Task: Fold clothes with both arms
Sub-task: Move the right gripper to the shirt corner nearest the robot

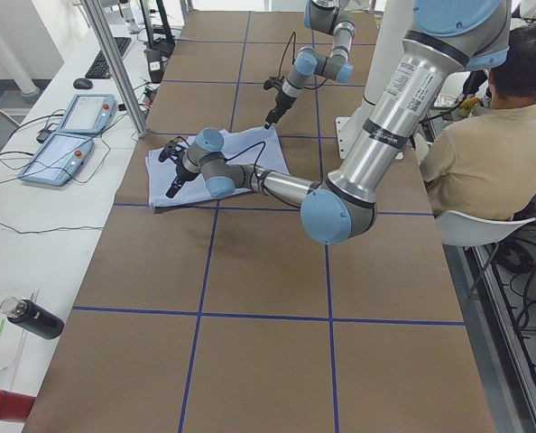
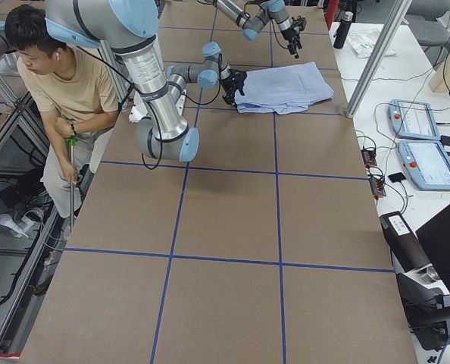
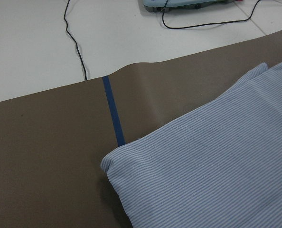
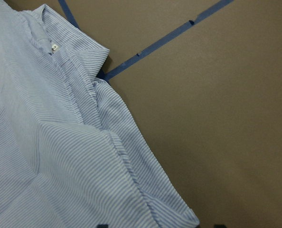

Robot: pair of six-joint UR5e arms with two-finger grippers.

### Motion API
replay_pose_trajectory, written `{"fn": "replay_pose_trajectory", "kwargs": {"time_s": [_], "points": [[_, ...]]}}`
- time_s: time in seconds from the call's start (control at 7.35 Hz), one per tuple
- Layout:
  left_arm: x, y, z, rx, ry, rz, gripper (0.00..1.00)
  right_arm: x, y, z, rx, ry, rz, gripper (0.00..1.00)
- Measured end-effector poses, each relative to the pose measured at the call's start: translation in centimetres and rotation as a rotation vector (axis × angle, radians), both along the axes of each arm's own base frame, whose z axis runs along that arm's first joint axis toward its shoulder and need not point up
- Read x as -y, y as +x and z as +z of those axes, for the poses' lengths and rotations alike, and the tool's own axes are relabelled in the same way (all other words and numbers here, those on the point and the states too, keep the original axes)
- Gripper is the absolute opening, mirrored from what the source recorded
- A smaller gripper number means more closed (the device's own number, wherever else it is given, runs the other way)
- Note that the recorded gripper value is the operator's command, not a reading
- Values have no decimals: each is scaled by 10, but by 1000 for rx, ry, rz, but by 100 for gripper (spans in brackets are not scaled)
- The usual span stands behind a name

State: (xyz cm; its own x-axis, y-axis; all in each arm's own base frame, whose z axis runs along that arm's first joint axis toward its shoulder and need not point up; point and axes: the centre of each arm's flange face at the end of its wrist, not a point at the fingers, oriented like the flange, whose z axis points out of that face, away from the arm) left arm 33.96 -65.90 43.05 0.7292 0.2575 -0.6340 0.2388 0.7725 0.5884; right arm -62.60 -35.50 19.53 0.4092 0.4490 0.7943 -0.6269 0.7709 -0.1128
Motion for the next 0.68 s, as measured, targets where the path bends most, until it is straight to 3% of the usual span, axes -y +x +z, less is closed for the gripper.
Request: {"fn": "replay_pose_trajectory", "kwargs": {"time_s": [0.68], "points": [[-1, 0, 1, 0, 0, 0, 100, 1, -24, 21, -28, 18, 13, 69]]}}
